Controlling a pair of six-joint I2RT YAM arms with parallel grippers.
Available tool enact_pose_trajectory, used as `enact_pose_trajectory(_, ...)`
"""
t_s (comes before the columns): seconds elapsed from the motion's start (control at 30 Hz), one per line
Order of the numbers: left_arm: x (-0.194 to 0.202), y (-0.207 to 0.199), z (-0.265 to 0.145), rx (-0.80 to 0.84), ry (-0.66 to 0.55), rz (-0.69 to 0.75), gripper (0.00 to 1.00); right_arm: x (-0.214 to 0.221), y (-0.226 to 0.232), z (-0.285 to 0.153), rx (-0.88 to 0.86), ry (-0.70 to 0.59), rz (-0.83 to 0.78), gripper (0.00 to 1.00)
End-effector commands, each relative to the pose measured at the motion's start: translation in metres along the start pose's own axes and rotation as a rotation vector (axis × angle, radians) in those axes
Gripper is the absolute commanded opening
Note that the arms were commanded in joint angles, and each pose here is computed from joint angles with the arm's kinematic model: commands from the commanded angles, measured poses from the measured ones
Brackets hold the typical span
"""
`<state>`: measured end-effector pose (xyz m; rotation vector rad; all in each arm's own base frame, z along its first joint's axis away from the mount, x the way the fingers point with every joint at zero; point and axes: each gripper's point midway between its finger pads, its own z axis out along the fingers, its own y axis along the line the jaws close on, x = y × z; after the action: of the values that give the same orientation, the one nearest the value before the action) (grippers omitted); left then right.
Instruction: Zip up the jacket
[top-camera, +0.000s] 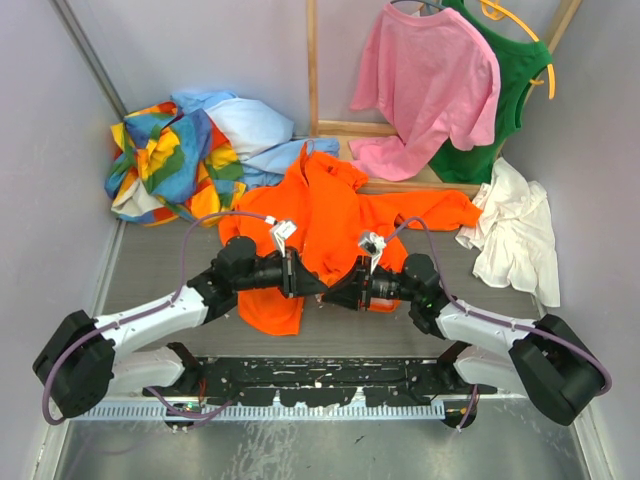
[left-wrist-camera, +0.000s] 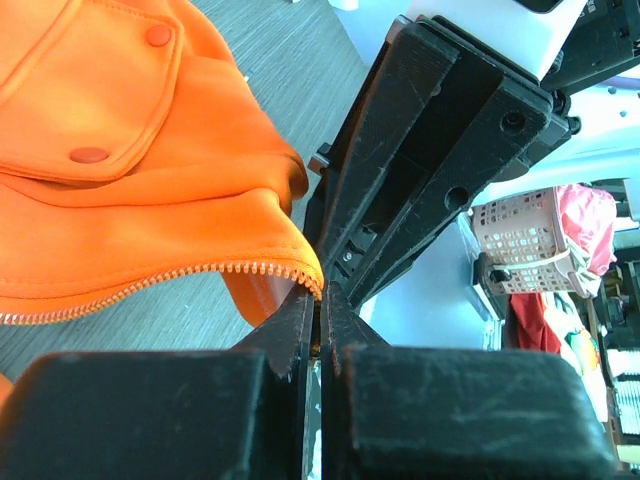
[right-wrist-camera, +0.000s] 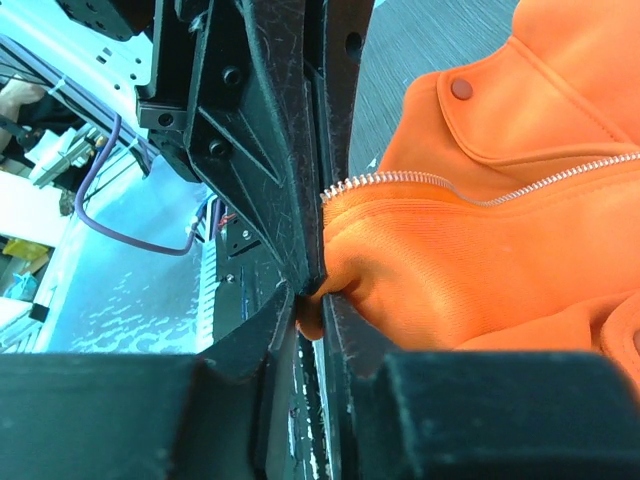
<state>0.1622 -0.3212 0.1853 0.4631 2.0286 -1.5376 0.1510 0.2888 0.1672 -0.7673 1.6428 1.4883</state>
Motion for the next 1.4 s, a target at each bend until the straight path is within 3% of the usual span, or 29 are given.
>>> enact_pose_trajectory(0.0,-0.014,-0.018,0.001,0.076,-0.041,0.05,0.0,-0.018,0.014,0.002,-0.068,-0.052,-0.079,0.17)
enact_pose_trajectory(0.13,-0.014,-0.017,0.002,0.073,-0.039,0.048,0.05,-0.02,0.013,0.001,-0.061,-0.063,-0.088,0.03)
enact_pose_trajectory(0.23,-0.014,-0.014,0.0,0.04,-0.043,0.043,0.11,-0.02,0.008,0.0,-0.029,-0.077,-0.098,0.01)
enact_pose_trajectory(0.43,-0.017,0.001,-0.02,-0.14,-0.052,0.037,0.5,-0.019,-0.006,-0.007,0.053,-0.089,-0.125,0.01)
enact_pose_trajectory(0.6,-0.001,0.011,-0.048,-0.309,0.024,-0.018,0.58,-0.013,-0.018,-0.016,0.129,-0.073,-0.147,0.01)
enact_pose_trajectory(0.87,0.033,0.042,-0.077,-0.564,0.147,-0.121,0.64,-0.004,-0.027,-0.021,0.176,-0.059,-0.144,0.01)
enact_pose_trajectory(1.2,0.057,0.069,-0.066,-0.907,0.312,0.02,0.65,0.004,-0.035,-0.031,0.236,-0.078,-0.149,0.01)
enact_pose_trajectory(1.37,0.062,0.089,-0.046,-1.022,0.366,0.076,0.61,0.003,-0.04,-0.034,0.276,-0.084,-0.146,0.01)
